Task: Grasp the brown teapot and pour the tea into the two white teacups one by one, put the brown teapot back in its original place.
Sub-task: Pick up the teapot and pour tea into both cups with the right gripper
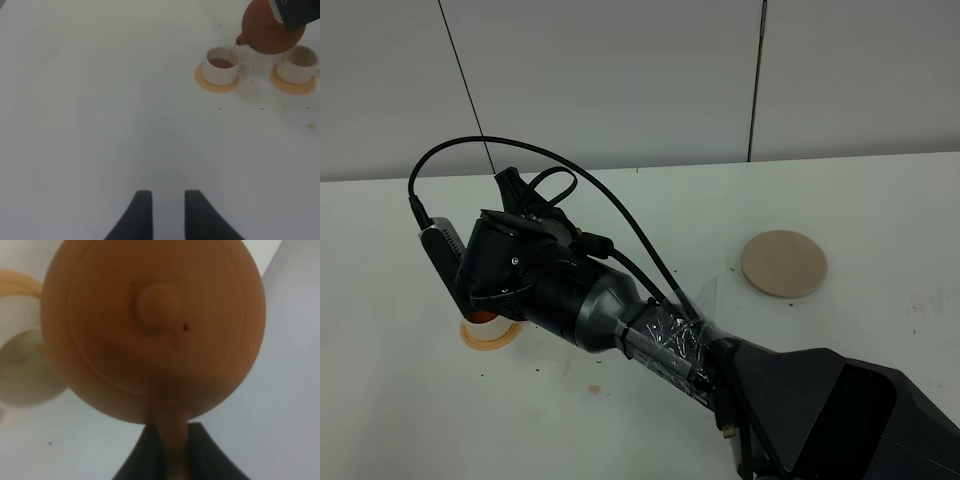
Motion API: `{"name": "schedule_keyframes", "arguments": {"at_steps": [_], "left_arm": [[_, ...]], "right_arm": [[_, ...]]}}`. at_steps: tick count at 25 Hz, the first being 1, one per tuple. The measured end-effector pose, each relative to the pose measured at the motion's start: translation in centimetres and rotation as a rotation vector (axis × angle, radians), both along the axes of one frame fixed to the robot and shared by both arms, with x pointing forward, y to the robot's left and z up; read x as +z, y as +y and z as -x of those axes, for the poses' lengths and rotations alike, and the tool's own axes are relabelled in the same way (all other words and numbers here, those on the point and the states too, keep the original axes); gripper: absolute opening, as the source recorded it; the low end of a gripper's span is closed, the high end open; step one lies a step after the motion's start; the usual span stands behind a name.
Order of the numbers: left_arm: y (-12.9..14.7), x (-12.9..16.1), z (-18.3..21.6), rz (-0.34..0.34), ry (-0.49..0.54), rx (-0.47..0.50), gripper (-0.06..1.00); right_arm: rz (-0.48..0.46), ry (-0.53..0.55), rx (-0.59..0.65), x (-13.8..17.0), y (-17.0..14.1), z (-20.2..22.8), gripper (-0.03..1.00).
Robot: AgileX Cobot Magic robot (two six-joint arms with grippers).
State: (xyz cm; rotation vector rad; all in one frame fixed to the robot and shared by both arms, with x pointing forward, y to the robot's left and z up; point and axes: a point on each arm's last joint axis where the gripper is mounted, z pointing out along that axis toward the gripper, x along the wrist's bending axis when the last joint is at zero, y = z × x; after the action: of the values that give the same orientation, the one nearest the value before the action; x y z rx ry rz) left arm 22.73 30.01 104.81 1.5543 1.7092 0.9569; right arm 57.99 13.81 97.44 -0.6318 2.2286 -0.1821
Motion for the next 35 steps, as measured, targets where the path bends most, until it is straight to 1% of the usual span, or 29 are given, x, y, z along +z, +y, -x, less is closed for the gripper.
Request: {"name": "schedule_keyframes", "arguments": {"at_steps": [16, 24, 30, 35], "left_arm": [[0.0, 0.0, 0.0, 0.0, 0.0, 0.0, 0.23], [0.0, 0.0, 0.0, 0.001, 0.0, 0.001, 0.23], [0.0, 0.0, 0.0, 0.001, 0.0, 0.001, 0.23], [0.0, 0.01, 0.0, 0.001, -0.001, 0.001, 0.23]], "right_arm": [[-0.02, -0.017, 0.023, 0.13, 0.28, -0.08, 0.09], [-0.011, -0.05, 0.027, 0.35, 0.24, -0.28, 0.09], [-0.039, -0.045, 0.005, 0.34, 0.27, -0.27, 0.09], [-0.067, -0.001, -0.005, 0.07, 0.37, -0.01, 0.09]]}}
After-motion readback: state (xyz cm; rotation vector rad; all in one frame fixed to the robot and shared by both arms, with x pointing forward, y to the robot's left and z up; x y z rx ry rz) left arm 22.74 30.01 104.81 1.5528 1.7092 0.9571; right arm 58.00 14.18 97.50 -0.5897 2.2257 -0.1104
